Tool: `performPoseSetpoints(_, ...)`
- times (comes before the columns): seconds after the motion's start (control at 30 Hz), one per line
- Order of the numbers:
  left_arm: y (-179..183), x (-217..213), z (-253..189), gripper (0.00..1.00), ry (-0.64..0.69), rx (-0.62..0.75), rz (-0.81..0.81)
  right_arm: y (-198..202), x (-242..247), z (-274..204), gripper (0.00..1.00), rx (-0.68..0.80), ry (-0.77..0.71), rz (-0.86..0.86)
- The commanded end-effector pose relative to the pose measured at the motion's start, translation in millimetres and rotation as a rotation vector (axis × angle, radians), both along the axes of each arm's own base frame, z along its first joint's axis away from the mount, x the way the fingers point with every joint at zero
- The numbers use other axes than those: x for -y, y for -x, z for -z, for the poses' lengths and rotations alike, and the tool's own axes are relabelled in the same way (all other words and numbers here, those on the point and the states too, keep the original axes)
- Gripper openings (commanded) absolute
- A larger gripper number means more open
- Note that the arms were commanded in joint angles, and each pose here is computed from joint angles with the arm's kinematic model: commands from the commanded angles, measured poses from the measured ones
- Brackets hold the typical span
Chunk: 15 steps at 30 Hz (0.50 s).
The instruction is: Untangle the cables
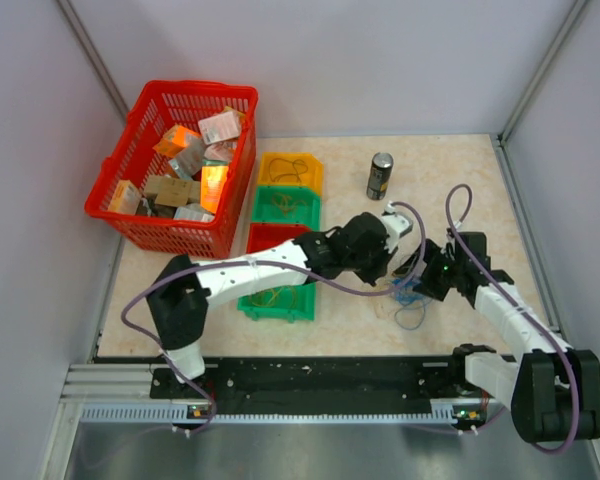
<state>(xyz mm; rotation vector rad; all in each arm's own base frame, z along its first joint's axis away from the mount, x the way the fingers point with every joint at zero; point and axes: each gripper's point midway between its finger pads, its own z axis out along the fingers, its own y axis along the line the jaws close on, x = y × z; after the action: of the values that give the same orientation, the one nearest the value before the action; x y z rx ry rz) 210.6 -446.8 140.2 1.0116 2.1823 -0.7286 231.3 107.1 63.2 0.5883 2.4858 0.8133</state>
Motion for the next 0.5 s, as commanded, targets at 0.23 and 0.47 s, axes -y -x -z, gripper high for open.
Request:
performPoseSetpoints(0.23, -37.1, -34.8, -112.1, 0.00, 0.099, 0.268, -0.169, -13.3, 15.8, -51.0, 0.94, 0.246, 0.117, -0.005)
performPoseSetpoints(0.47, -16.0, -47.7, -208.6, 0.00, 0.331, 0.353, -0.114, -7.9, 18.9, -17.4, 0.94, 0.099, 0.139, -0.002)
